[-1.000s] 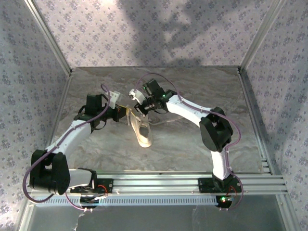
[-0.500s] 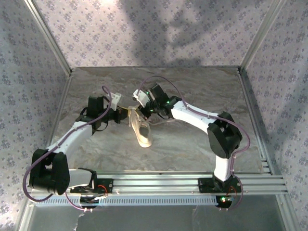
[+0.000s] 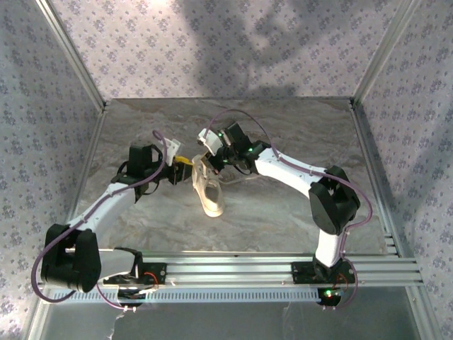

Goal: Tie the shoes

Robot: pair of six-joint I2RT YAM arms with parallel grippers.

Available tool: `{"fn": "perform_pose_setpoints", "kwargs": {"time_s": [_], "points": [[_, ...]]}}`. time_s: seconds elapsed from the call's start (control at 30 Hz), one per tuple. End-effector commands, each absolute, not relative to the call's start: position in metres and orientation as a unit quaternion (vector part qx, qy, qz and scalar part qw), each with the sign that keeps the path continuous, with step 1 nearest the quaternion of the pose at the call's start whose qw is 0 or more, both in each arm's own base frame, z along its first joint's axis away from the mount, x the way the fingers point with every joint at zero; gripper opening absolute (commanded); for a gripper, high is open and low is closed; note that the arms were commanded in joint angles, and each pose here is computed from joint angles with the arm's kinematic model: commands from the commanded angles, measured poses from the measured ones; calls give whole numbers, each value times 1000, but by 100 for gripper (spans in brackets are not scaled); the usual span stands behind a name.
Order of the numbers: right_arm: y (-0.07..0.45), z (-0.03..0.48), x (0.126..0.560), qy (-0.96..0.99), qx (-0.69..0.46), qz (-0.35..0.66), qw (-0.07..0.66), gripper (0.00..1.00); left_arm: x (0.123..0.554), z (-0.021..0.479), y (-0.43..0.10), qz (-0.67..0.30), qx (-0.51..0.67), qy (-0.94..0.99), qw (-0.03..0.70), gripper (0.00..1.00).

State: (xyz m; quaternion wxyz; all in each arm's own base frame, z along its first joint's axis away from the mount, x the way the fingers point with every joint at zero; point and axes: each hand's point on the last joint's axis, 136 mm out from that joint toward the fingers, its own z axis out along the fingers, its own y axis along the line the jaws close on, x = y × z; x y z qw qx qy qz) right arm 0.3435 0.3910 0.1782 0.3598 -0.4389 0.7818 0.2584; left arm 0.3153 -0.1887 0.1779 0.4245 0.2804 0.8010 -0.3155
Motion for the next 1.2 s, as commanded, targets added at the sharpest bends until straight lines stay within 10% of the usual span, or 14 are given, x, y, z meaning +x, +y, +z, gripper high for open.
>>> {"fn": "perform_pose_setpoints", "kwargs": {"time_s": [0.0,0.77,1.17], "points": [[390,185,345,779,-443,262,358,0,313,194,-202,-329,329,756,460,39],[390,189,345,777,-442,284,345,0,335,181,-227,-287,358,759,462,24],[392,191,337,770,-451,308,330,0,327,183,-230,-305,365,747,465,0]]}}
